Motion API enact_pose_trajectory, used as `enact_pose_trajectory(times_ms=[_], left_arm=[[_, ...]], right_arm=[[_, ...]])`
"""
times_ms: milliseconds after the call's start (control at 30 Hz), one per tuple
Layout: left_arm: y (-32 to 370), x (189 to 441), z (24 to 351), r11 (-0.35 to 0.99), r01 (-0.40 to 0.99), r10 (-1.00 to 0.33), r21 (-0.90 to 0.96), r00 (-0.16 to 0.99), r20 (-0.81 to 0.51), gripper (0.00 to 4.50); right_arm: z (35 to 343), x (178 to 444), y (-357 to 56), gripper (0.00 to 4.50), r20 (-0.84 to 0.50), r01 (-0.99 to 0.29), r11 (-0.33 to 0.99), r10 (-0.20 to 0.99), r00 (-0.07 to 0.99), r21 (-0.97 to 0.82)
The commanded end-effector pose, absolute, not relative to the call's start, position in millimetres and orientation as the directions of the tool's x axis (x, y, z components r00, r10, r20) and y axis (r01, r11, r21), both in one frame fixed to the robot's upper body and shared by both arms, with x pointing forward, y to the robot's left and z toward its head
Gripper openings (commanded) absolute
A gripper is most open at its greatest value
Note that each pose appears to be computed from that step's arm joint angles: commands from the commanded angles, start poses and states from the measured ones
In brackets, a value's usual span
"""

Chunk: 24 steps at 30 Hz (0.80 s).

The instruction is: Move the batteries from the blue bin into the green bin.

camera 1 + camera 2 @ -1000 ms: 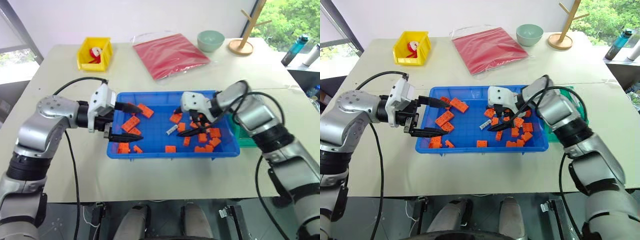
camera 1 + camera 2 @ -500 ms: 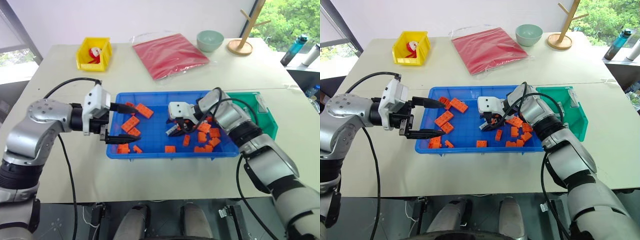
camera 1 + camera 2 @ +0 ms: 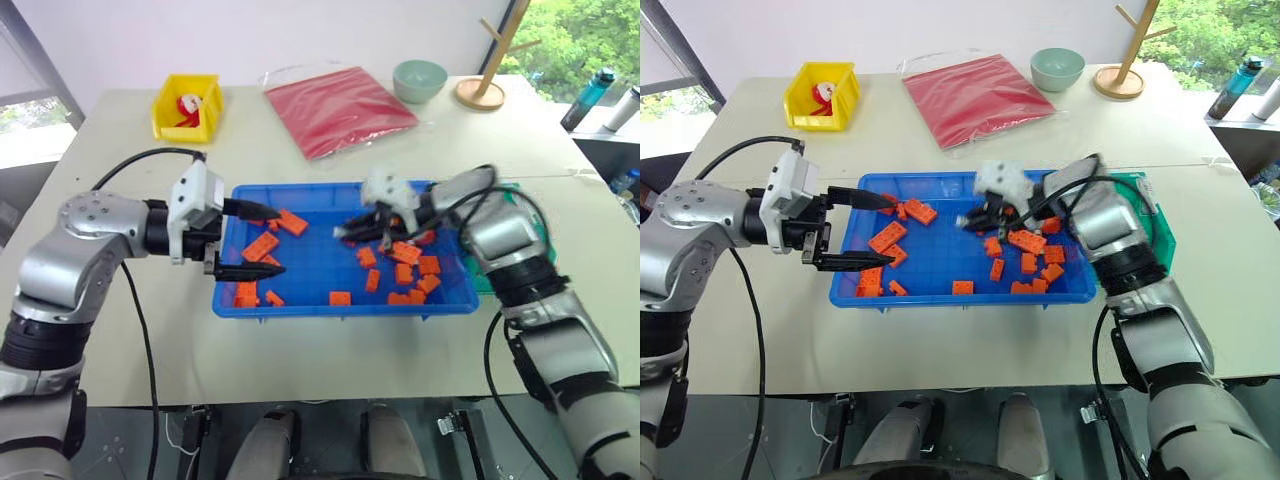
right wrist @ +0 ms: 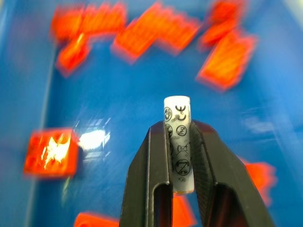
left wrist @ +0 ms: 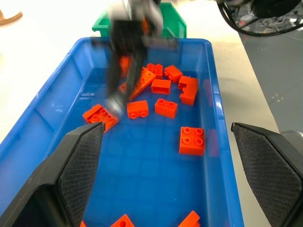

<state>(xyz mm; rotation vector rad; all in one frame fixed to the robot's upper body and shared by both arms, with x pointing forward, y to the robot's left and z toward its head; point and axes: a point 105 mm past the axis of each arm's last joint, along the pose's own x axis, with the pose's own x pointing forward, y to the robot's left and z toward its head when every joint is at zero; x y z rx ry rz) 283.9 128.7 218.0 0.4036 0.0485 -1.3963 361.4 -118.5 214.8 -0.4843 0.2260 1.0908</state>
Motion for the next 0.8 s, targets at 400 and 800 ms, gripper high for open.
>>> enact_pose_trajectory(times_ms=[400,800], left_arm=[[127.5,291.6,227.8,0.072,0.956,-0.952,0.284,0.151,-0.266,4.50],[125.5,293.3,229.7,0.071,0.951,-0.954,0.300,0.153,-0.260,4.50]], right_arm=[[217.8,325.7,-288.1,1.91,-0.419,-0.433,0.866,0.307,0.855,-0.249],[247.3,342.1,-213.7,4.37,-0.392,-0.618,0.724,0.496,0.775,-0.305]])
